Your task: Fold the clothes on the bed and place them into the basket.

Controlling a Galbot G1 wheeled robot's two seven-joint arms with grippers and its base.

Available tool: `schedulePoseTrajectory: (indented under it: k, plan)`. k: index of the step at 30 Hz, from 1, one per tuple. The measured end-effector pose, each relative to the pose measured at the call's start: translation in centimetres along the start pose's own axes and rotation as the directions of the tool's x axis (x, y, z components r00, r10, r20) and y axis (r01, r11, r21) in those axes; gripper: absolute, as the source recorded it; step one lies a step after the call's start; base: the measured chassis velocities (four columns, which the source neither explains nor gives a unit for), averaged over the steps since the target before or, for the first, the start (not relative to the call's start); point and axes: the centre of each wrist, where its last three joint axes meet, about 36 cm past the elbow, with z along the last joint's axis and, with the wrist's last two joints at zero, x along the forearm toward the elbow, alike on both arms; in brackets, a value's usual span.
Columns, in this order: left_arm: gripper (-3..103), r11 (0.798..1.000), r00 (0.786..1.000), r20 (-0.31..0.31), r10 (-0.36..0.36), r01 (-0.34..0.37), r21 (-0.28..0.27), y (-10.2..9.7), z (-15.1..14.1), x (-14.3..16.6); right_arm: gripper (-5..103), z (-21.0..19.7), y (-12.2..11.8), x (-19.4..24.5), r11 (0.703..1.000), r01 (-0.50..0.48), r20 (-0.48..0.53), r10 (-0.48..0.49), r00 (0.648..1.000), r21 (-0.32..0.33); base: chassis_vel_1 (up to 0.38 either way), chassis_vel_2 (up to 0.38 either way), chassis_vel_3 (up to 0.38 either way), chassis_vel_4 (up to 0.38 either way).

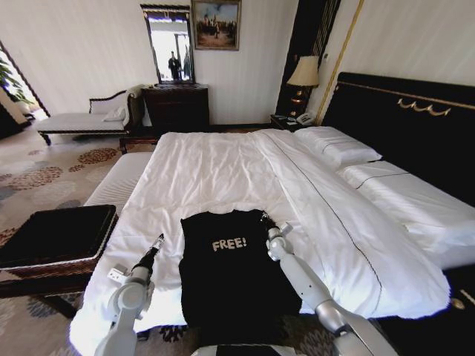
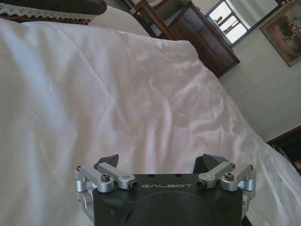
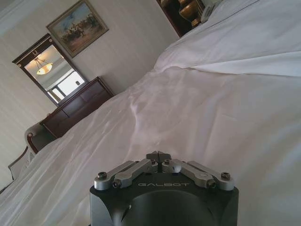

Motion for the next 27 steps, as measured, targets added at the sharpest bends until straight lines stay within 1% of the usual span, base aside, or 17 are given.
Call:
schedulePoseTrajectory:
  k: [5, 12, 16, 17, 19, 21, 24, 25, 26, 27]
  plan:
    - [100, 1.000, 1.000, -0.005, 0.000, 0.000, 0.005, -0.1, 0.4, -0.1, 0, -0.1, -0.6, 0.4, 1.000, 0.007, 0.000, -0.007, 1.000, 0.009, 0.000, 0.000, 0.000, 0.000]
    - [100, 1.000, 1.000, -0.009, -0.002, 0.002, 0.001, -0.2, 0.8, -0.3, 0, 0.2, -0.9, 0.5, 1.000, 0.005, -0.005, -0.005, 1.000, 0.023, 0.000, 0.000, 0.000, 0.000]
    - [100, 1.000, 1.000, -0.012, -0.001, 0.001, 0.000, -0.3, 0.9, -0.3, 21, 0.8, -0.9, 0.4, 1.000, -0.008, -0.011, 0.008, 1.000, 0.011, 0.000, 0.000, 0.000, 0.000]
    - [100, 1.000, 1.000, -0.012, -0.001, 0.001, 0.000, -0.3, 0.9, -0.3, 21, 0.8, -0.9, 0.4, 1.000, -0.008, -0.011, 0.008, 1.000, 0.011, 0.000, 0.000, 0.000, 0.000]
    - [100, 1.000, 1.000, -0.013, -0.004, 0.004, 0.000, -0.2, 1.0, -0.3, 32, 1.0, -1.0, 0.7, 1.000, -0.016, -0.023, 0.015, 1.000, -0.016, 0.000, 0.000, 0.000, 0.000]
    - [100, 1.000, 1.000, -0.013, -0.006, 0.006, -0.001, -0.1, 0.9, -0.3, 32, 1.0, -1.0, 0.8, 1.000, -0.018, -0.028, 0.017, 0.999, -0.025, 0.000, 0.000, 0.000, 0.000]
    - [100, 1.000, 1.000, -0.009, -0.011, 0.011, -0.002, 0.2, 0.7, -0.3, 49, 1.1, -1.1, 1.0, 0.998, -0.037, -0.045, 0.035, 0.998, -0.057, 0.000, 0.000, 0.000, 0.000]
    - [100, 1.000, 1.000, -0.009, -0.011, 0.011, -0.002, 0.2, 0.7, -0.3, 49, 1.1, -1.1, 1.0, 0.998, -0.037, -0.045, 0.035, 0.998, -0.057, 0.000, 0.000, 0.000, 0.000]
    - [100, 1.000, 1.000, -0.008, -0.012, 0.012, -0.002, 0.2, 0.6, -0.3, 54, 1.1, -1.1, 1.0, 0.997, -0.040, -0.047, 0.037, 0.998, -0.061, 0.000, 0.000, 0.000, 0.000]
    - [100, 1.000, 1.000, -0.007, -0.012, 0.012, 0.000, 0.3, 0.5, -0.3, 58, 1.2, -1.0, 1.1, 0.996, -0.049, -0.056, 0.044, 0.997, -0.080, 0.000, 0.000, 0.000, 0.000]
